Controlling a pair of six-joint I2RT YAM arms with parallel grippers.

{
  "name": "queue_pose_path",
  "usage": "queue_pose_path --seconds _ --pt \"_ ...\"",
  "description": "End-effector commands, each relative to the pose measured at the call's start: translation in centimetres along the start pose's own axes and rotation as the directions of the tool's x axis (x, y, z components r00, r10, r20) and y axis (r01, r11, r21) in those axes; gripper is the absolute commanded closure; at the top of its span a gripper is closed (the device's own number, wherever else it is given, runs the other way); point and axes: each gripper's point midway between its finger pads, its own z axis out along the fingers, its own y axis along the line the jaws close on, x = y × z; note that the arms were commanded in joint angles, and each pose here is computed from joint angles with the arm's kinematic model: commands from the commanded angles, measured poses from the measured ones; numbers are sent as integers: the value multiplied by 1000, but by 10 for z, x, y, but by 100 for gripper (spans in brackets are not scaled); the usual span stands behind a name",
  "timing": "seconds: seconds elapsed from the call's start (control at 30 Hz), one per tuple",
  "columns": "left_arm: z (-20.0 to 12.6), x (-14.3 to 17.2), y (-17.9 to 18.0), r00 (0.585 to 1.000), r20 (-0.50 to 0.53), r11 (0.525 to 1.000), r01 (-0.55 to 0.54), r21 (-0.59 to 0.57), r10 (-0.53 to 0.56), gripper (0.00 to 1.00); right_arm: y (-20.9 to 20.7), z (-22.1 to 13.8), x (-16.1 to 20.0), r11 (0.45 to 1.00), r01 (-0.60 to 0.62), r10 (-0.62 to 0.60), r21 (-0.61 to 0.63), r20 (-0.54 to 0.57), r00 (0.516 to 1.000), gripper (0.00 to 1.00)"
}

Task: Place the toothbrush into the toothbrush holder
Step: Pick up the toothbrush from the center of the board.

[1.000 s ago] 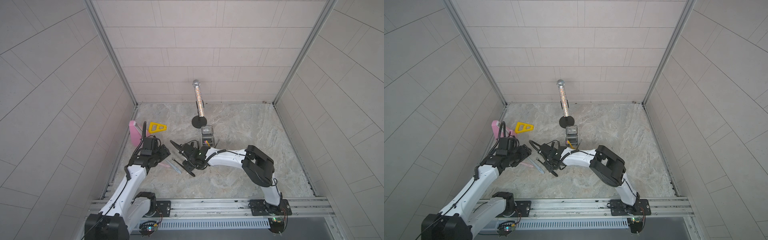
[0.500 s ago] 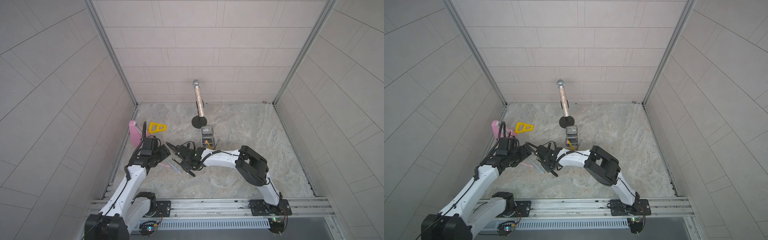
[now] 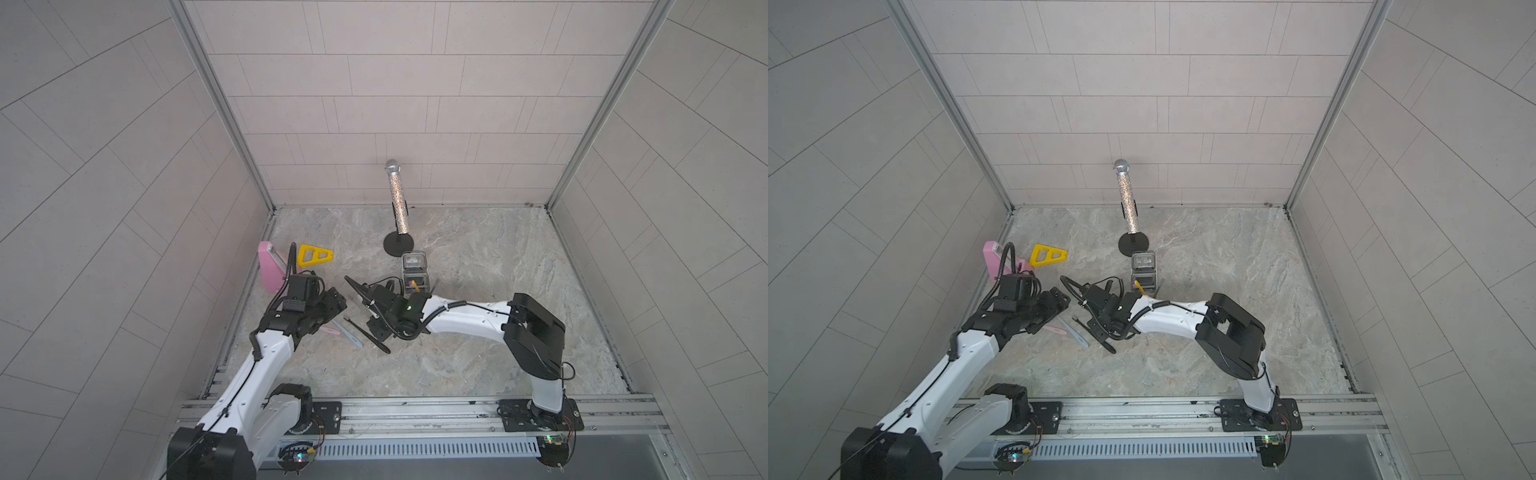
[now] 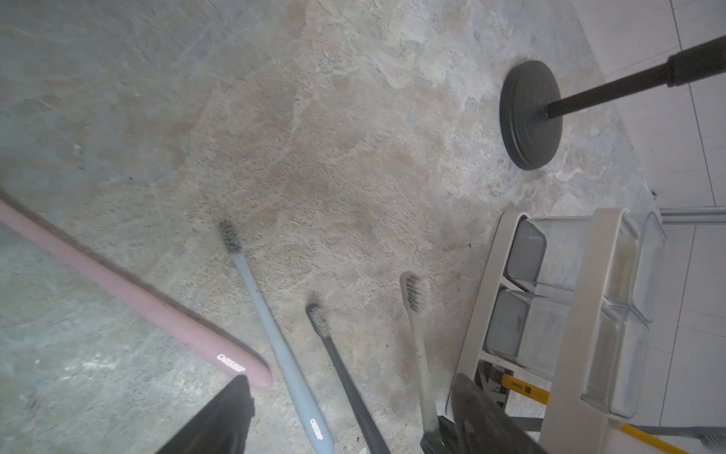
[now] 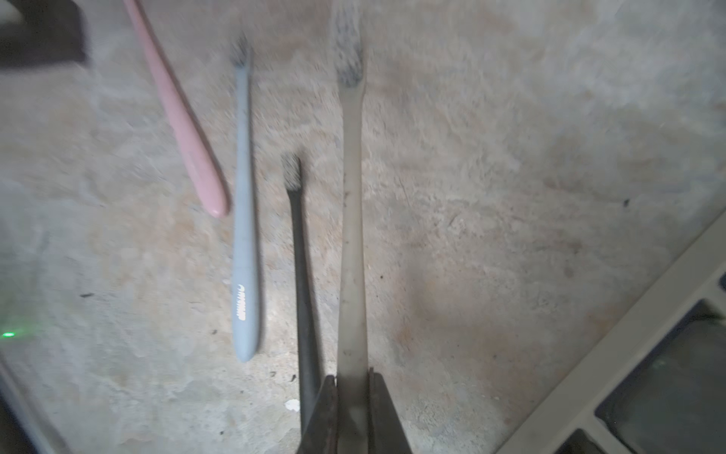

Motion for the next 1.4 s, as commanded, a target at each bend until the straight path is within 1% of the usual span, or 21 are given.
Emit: queue_pose_path --seconds 0.0,0.13,0.27,0.4,0.57,0.77,0.8,1.07,1.3,1.37 --pt "-2 -5 -27 1000 25 996 -11 86 9 17 7 -18 -12 998 -31 33 -48 48 998 91" --pt "4 2 -41 999 19 993 -38 108 36 16 13 -26 -14 995 -51 57 -89 62 996 91" --pt "9 4 -46 999 22 991 -40 124 37 17 21 -35 -18 987 -65 78 -145 85 993 91" --pt "14 4 -47 999 21 991 -32 130 30 26 31 -43 -20 975 -86 108 -206 96 990 91" --pt "18 4 -42 999 33 995 -31 99 28 37 38 -51 -21 961 -105 135 -254 107 985 91" --pt "24 4 -43 1000 28 994 -17 108 14 46 46 -52 -17 947 -122 158 -296 100 982 91" --pt "24 5 -43 1000 27 994 -18 110 15 49 47 -52 -16 945 -125 161 -302 98 982 91" --pt "25 5 -41 999 28 996 -18 92 16 81 57 -51 -16 926 -145 187 -350 88 978 91" --pt "21 5 -40 999 28 996 -32 77 30 100 61 -51 -15 917 -150 194 -370 86 977 90" --pt "17 3 -40 998 37 997 -43 69 41 100 61 -51 -13 919 -145 188 -367 85 978 85"
